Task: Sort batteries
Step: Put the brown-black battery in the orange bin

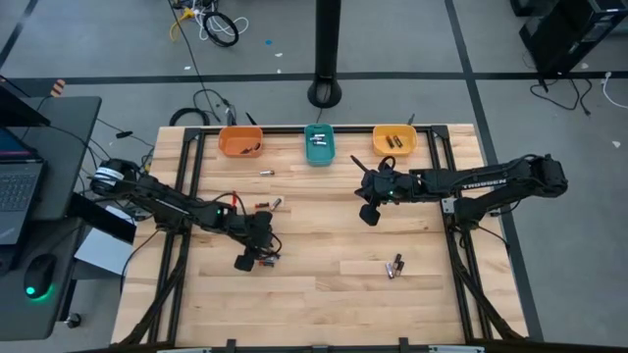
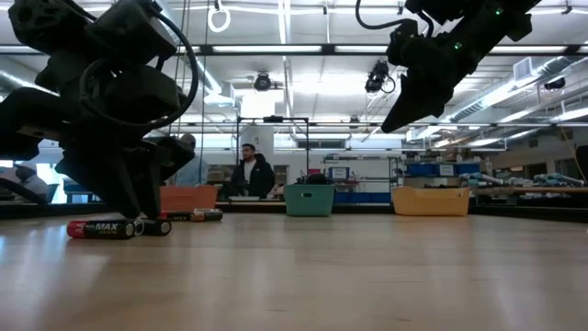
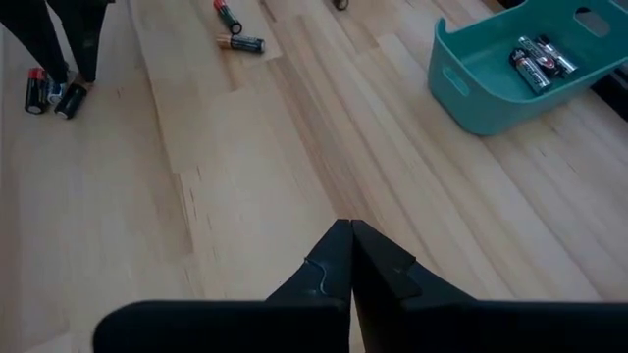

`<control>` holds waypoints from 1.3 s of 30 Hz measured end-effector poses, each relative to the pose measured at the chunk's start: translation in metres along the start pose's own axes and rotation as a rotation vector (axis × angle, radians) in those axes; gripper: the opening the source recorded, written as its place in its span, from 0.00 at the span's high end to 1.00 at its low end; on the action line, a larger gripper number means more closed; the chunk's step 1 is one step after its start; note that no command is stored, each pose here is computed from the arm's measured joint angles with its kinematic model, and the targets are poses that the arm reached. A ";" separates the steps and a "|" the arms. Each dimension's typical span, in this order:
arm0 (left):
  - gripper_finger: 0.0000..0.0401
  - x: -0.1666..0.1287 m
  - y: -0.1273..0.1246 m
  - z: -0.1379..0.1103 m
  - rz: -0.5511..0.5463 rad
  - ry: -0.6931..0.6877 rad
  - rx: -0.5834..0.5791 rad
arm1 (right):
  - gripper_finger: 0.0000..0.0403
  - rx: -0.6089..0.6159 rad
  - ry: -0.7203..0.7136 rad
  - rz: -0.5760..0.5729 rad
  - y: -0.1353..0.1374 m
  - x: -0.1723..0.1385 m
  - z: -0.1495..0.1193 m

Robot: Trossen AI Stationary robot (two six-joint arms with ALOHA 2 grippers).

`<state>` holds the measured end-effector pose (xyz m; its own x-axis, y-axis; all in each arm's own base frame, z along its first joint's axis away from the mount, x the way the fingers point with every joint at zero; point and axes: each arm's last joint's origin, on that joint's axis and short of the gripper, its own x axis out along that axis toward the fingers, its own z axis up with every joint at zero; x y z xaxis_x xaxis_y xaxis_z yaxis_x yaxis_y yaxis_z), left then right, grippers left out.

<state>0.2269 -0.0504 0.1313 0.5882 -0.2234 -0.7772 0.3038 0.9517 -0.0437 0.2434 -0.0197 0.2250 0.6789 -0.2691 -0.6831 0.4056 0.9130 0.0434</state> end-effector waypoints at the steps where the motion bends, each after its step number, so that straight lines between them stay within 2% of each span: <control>1: 0.72 0.000 0.000 0.000 0.002 0.000 0.001 | 0.96 0.000 0.000 0.000 0.000 0.000 0.000; 7: 0.75 0.001 0.000 -0.001 0.003 0.009 0.014 | 0.97 0.000 0.000 0.000 0.000 0.000 0.000; 21: 0.76 0.001 0.000 -0.001 -0.004 0.011 0.020 | 0.97 0.000 0.000 0.000 0.000 0.000 0.000; 32: 0.67 0.001 0.000 -0.001 -0.005 0.010 0.024 | 0.97 -0.006 0.000 0.000 0.000 0.000 0.000; 39: 0.66 0.011 0.002 -0.005 0.007 0.039 0.044 | 0.96 -0.007 0.000 0.000 0.000 0.000 0.000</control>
<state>0.2301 -0.0504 0.1197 0.5611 -0.2081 -0.8011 0.3329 0.9429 -0.0117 0.2434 -0.0197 0.2249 0.6786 -0.2692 -0.6834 0.4012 0.9152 0.0379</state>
